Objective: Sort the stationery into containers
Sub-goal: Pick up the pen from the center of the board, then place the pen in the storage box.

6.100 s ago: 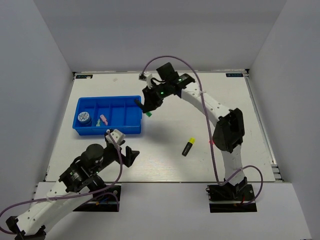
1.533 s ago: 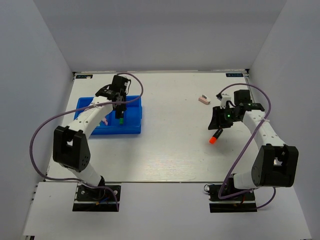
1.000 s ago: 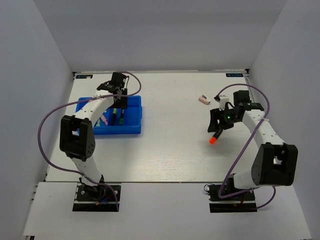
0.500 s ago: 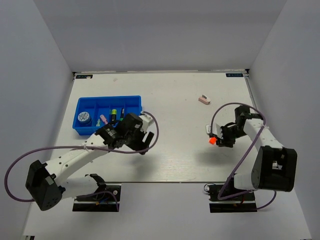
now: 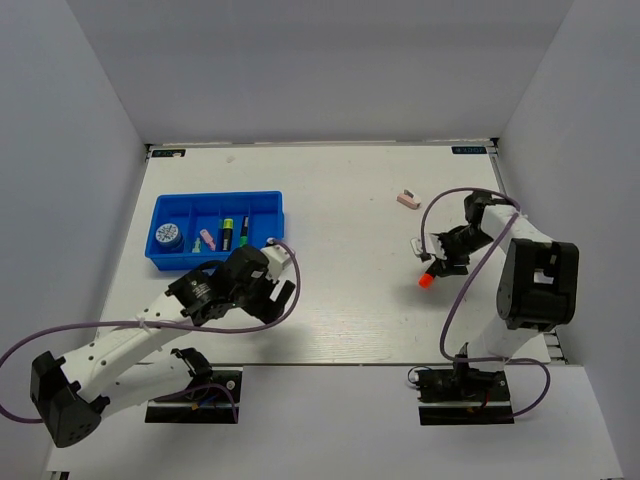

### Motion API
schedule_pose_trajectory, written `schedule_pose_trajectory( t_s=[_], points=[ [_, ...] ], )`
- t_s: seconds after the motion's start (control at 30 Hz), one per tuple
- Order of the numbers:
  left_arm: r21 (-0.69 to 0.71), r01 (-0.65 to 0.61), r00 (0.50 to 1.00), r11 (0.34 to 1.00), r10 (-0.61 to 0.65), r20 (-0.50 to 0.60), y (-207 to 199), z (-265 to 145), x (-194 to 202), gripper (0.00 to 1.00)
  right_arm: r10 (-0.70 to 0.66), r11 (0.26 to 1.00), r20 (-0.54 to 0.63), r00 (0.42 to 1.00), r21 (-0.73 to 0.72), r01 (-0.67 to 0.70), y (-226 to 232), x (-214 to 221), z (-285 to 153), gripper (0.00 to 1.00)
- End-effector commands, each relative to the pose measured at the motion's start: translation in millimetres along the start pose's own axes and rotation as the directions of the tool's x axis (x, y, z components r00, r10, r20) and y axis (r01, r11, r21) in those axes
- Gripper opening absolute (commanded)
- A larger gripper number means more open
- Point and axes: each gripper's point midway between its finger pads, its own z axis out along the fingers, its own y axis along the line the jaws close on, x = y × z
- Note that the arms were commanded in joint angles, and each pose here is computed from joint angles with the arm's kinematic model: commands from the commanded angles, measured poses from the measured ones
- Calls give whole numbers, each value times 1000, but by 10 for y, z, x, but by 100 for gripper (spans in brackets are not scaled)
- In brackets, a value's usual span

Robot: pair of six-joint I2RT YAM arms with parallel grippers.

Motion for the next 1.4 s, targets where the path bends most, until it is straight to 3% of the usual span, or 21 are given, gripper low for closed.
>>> schedule_pose_trajectory(
  t_s=[0.0, 0.33, 0.57, 0.67, 0.7, 0.8, 0.9, 0.93, 1.13, 1.17, 1.2, 1.27, 1.3, 1.37],
  points=[
    [-36, -11, 1000, 999, 12, 18, 67, -31, 0, 96, -315, 948, 7, 949, -51, 315, -136, 16, 12, 67],
    [-64, -7, 998, 998, 12, 69, 126, -85, -31, 100, -372, 915, 6, 928, -163, 368, -199, 240, 236, 67],
    [-88, 1, 996, 996, 7, 89, 178, -116, -43, 100, -424, 879, 30, 905, -230, 419, -94, 155, 437, 64],
    [-92, 0, 995, 996, 9, 97, 186, -131, -49, 100, -412, 874, 36, 910, -265, 406, 12, 91, 464, 50],
    [-92, -1, 995, 996, 10, 100, 186, -143, -52, 100, -403, 874, 47, 914, -276, 400, 63, 57, 481, 37],
    [-100, 3, 993, 995, 9, 117, 207, -174, -67, 100, -374, 879, 55, 926, -298, 373, 186, -3, 513, 16],
    [-110, 12, 989, 994, 4, 145, 230, -214, -91, 100, -336, 891, 75, 939, -299, 343, 286, -164, 558, 7],
    [-117, 14, 988, 993, 4, 156, 245, -223, -109, 100, -279, 912, 72, 958, -293, 288, 309, -247, 565, 0],
    [-199, 92, 956, 976, -30, 293, 429, -380, -235, 100, 62, 975, 147, 987, -218, -29, 36, -1076, 384, 0],
    [-209, 104, 950, 972, -35, 312, 456, -389, -224, 100, 100, 978, 198, 975, -200, -59, -32, -1240, 370, 0],
    [-226, 130, 934, 965, -42, 355, 508, -448, -272, 100, 252, 956, 184, 950, -201, -215, -72, -1475, 373, 0],
    [-242, 161, 911, 957, -50, 410, 568, -519, -302, 99, 326, 944, 193, 925, -119, -308, -352, -1702, 280, 0],
    [-249, 173, 906, 953, -55, 419, 593, -528, -299, 97, 487, 873, 197, 851, -107, -475, -464, -1903, 306, 0],
    [-273, 215, 878, 938, -63, 475, 675, -623, -339, 97, 521, 850, 223, 824, -56, -523, -819, -2239, 201, 0]
  ],
)
